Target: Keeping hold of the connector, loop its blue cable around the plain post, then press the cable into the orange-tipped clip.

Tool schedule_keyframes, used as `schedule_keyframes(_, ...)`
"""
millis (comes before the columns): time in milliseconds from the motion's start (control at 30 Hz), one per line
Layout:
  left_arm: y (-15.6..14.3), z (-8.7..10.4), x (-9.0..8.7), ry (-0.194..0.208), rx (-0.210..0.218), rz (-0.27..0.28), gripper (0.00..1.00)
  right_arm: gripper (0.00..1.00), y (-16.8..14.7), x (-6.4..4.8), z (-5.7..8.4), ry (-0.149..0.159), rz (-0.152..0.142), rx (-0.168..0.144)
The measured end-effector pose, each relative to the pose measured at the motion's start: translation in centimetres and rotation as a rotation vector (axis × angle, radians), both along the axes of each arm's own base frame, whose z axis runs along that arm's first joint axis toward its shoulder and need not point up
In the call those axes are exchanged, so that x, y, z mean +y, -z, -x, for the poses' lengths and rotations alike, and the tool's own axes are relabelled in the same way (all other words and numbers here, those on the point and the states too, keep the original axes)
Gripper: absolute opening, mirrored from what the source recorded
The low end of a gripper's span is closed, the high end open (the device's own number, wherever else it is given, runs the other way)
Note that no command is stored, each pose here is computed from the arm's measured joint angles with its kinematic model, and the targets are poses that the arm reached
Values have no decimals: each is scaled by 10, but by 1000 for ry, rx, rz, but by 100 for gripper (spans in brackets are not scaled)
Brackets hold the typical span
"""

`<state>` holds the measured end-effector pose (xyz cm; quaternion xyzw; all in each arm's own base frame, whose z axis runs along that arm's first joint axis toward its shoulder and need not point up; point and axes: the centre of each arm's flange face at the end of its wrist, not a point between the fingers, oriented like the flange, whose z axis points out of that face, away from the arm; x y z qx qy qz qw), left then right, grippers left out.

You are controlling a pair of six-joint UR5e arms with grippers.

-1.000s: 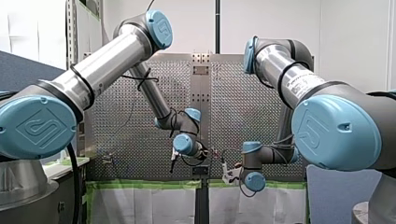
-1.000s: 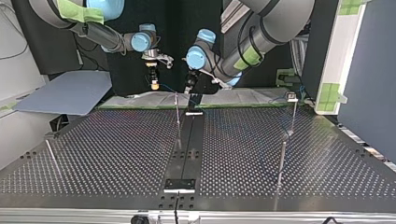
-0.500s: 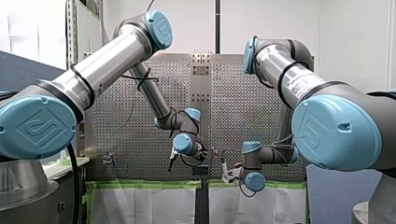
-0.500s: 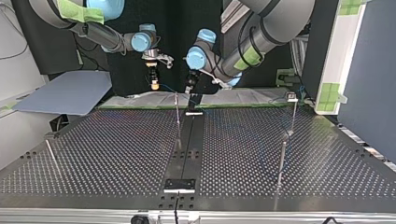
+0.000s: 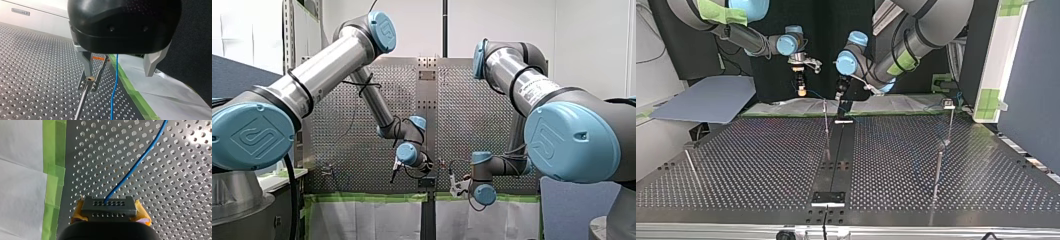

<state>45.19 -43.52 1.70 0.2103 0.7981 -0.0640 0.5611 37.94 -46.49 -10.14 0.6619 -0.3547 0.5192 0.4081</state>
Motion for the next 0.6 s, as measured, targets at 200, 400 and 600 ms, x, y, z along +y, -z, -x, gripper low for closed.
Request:
schedule_keyframes(200,0,0,1,-15,-4,-8,100,0,0,0,0,0,2,-1)
schedule_keyframes(400,-1,3,0,-45,-21,-32,100,0,-1,0,-1,-10,9,6)
schedule_keyframes(600,0,4,6,-107,-9,-36,100,0,-1,1,-5,-49,14,14)
